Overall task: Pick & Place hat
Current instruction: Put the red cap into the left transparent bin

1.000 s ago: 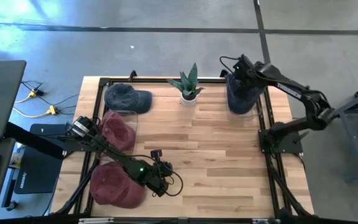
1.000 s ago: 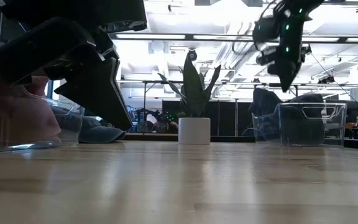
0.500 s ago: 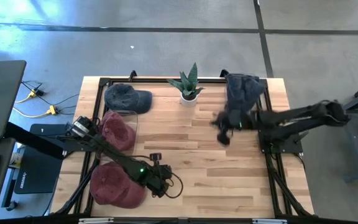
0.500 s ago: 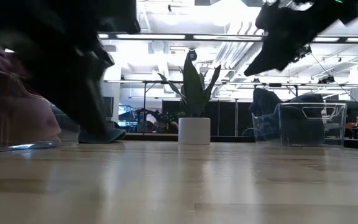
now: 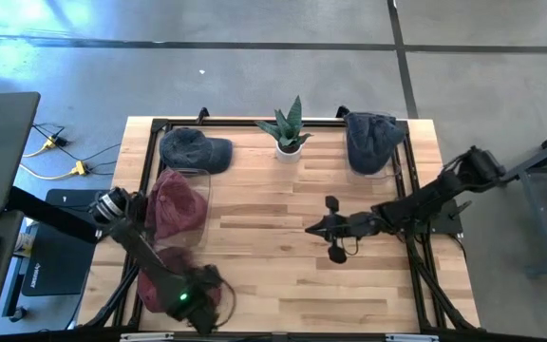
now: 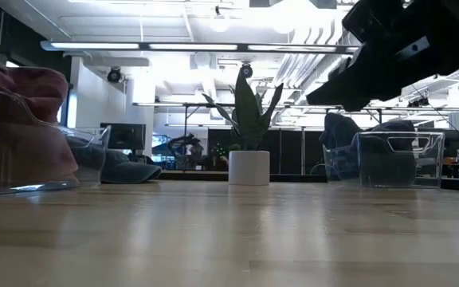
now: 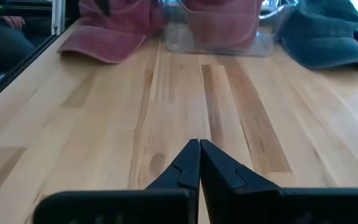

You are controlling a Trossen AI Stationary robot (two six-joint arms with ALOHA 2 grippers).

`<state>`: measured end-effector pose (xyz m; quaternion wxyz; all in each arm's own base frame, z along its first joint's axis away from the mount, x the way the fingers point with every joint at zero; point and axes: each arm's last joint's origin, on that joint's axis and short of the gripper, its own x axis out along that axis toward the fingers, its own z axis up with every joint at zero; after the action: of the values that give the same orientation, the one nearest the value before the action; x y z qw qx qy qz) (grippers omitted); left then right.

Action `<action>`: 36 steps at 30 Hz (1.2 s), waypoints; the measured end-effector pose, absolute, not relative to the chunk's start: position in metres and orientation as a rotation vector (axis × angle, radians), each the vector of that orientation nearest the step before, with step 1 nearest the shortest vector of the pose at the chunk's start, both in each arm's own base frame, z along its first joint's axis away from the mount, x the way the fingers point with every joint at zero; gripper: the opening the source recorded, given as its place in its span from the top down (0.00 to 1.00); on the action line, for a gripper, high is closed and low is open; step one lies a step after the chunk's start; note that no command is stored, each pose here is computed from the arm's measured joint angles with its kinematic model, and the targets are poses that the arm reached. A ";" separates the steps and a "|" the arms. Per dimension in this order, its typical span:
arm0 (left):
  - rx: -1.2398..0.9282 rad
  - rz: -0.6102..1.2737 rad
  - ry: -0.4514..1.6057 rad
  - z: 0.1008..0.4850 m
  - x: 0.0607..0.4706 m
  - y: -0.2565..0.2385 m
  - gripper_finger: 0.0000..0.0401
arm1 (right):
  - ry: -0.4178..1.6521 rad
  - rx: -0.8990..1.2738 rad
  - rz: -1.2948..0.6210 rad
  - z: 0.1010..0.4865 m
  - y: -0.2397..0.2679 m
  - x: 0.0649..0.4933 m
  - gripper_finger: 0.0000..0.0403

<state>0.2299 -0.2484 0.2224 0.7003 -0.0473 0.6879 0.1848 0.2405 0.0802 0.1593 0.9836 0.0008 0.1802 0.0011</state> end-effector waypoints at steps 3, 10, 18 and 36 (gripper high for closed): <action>-0.166 0.581 1.606 0.224 0.213 -0.249 0.95 | 0.334 -0.026 0.017 0.157 0.079 0.246 0.99; -0.308 0.907 1.602 0.225 0.195 -0.247 0.69 | 0.252 -0.050 0.012 0.163 0.064 0.254 0.99; -0.480 0.793 1.569 0.184 0.197 -0.255 0.54 | 0.235 -0.028 0.038 0.165 0.051 0.258 1.00; -0.296 0.613 1.146 0.232 0.255 -0.241 0.54 | 0.261 0.001 0.080 0.163 0.051 0.257 0.98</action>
<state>0.2548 -0.2409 0.2323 0.7859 -0.1374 0.5316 0.2843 0.2575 0.0513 0.1632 0.9907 0.0007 0.1301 0.0398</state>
